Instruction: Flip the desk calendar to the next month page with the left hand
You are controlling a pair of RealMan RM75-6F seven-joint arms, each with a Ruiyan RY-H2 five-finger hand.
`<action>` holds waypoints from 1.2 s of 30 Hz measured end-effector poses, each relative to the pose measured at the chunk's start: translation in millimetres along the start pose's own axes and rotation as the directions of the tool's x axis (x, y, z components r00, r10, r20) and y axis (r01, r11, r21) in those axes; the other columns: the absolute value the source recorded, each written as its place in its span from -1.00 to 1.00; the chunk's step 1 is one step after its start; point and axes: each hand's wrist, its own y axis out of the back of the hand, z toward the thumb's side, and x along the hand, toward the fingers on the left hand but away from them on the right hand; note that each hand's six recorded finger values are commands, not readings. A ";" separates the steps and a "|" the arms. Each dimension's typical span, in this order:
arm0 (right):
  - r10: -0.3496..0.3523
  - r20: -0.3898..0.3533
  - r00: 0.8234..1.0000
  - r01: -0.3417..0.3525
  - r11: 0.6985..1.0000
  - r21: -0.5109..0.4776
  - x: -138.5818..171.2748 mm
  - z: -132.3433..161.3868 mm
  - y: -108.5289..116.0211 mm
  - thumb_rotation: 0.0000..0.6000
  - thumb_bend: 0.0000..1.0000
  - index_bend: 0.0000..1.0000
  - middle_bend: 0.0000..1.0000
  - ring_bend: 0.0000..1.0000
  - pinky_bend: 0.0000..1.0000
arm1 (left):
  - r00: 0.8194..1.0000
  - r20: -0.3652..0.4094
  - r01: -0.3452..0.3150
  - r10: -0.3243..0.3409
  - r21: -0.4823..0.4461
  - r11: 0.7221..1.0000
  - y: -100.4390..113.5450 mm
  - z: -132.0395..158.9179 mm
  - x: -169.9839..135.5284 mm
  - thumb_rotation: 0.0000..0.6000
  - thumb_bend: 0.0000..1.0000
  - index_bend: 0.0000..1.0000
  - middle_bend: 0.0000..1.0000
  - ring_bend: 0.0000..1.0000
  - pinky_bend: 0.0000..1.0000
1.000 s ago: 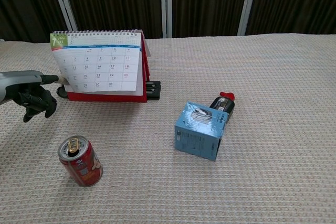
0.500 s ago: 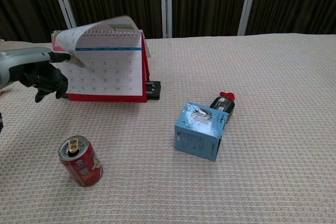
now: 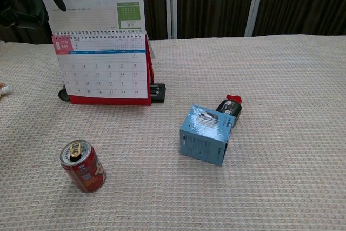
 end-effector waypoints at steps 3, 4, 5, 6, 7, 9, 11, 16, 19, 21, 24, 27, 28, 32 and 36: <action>0.002 0.001 1.000 -0.002 1.000 0.002 -0.4 -0.4 -0.6 1.00 -0.95 -1.00 -1.00 -1.00 -1.00 | 0.999 -0.002 0.053 -0.053 0.040 0.998 -5.2 -5.0 4.2 1.00 0.01 -1.00 -1.00 -1.00 -0.98; 0.002 0.002 1.000 -0.003 1.000 0.003 -0.4 -0.6 -1.2 1.00 -0.95 -1.00 -1.00 -1.00 -1.00 | 0.997 -0.004 0.078 -0.078 0.053 0.996 -7.6 -7.2 5.9 1.00 -0.11 -1.00 -1.00 -1.00 -1.00; 0.003 0.004 1.000 -0.003 1.000 0.004 -0.4 -1.0 -1.6 1.00 -0.95 -1.00 -1.00 -1.00 -1.00 | 0.995 -0.007 0.104 -0.104 0.068 0.992 -10.3 -9.7 7.9 1.00 -0.18 -1.00 -1.00 -1.00 -1.00; 0.005 0.006 1.000 -0.005 1.000 0.005 -0.7 -1.5 -2.2 1.00 -0.95 -1.00 -1.00 -1.00 -1.00 | 0.990 -0.016 0.141 -0.140 0.087 0.986 -13.9 -13.7 10.7 1.00 -0.28 -1.00 -1.00 -1.00 -1.00; 0.006 0.008 1.000 -0.006 1.000 0.005 -1.1 -2.1 -2.6 1.00 -0.95 -1.00 -1.00 -1.00 -1.00 | 0.986 -0.026 0.165 -0.164 0.101 0.981 -16.2 -17.1 13.0 1.00 -0.34 -1.00 -1.00 -1.00 -1.00; 0.008 0.012 1.000 -0.008 1.000 0.007 -1.8 -3.1 -3.5 1.00 -0.95 -1.00 -1.00 -1.00 -1.00 | 0.976 -0.055 0.214 -0.209 0.126 0.969 -19.9 -25.5 18.9 1.00 -0.42 -1.00 -1.00 -1.00 -1.00; 0.010 0.014 1.000 -0.010 1.000 0.008 -2.1 -3.5 -4.0 1.00 -0.95 -1.00 -1.00 -1.00 -1.00 | 0.969 -0.079 0.244 -0.235 0.144 0.959 -21.3 -31.7 24.3 1.00 -0.48 -1.00 -1.00 -1.00 -1.00; 0.014 0.017 1.000 -0.014 1.000 0.012 -2.9 -4.3 -5.8 1.00 -0.95 -1.00 -1.00 -1.00 -1.00 | 0.954 -0.128 0.291 -0.272 0.168 0.942 -23.5 -44.5 39.5 1.00 -0.55 -1.00 -1.00 -1.00 -1.00; 0.015 0.020 1.000 -0.016 1.000 0.013 -3.6 -5.2 -6.4 1.00 -0.95 -1.00 -1.00 -1.00 -1.00 | 0.944 -0.146 0.319 -0.297 0.165 0.933 -26.7 -48.4 44.5 1.00 -0.55 -1.00 -1.00 -1.00 -1.00; 0.017 0.022 1.000 -0.017 1.000 0.012 -3.9 -5.6 -6.8 1.00 -0.95 -1.00 -1.00 -1.00 -1.00 | 0.936 -0.154 0.339 -0.315 0.168 0.926 -29.2 -50.1 46.5 1.00 -0.55 -1.00 -1.00 -1.00 -1.00; 0.018 0.021 1.000 -0.018 1.000 0.013 -4.2 -5.7 -7.3 1.00 -0.95 -1.00 -1.00 -1.00 -1.00 | 0.926 -0.164 0.367 -0.340 0.172 0.914 -33.4 -52.7 46.5 1.00 -0.55 -1.00 -1.00 -1.00 -0.94; 0.015 0.016 1.000 -0.015 1.000 0.012 -4.1 -4.6 -7.2 1.00 -0.95 -1.00 -1.00 -1.00 -1.00 | 0.912 -0.173 0.401 -0.372 0.175 0.899 -39.7 -55.5 44.2 1.00 -0.55 -1.00 -1.00 -0.96 -0.80; 0.012 0.014 1.000 -0.012 1.000 0.012 -4.0 -4.1 -6.9 1.00 -0.95 -1.00 -1.00 -1.00 -1.00 | 0.909 -0.174 0.408 -0.379 0.179 0.895 -41.1 -56.4 43.7 1.00 -0.55 -1.00 -1.00 -0.93 -0.76; 0.007 0.011 1.000 -0.007 1.000 0.011 -3.6 -3.5 -6.6 1.00 -0.95 -1.00 -1.00 -1.00 -1.00 | 0.909 -0.176 0.406 -0.378 0.168 0.898 -40.6 -57.9 44.8 1.00 -0.55 -1.00 -1.00 -0.88 -0.72; 0.005 0.008 1.000 -0.005 1.000 0.012 -3.8 -3.0 -6.7 1.00 -0.95 -1.00 -1.00 -1.00 -1.00 | 0.921 -0.168 0.377 -0.351 0.158 0.913 -35.6 -58.2 46.9 1.00 -0.54 -1.00 -1.00 -0.87 -0.72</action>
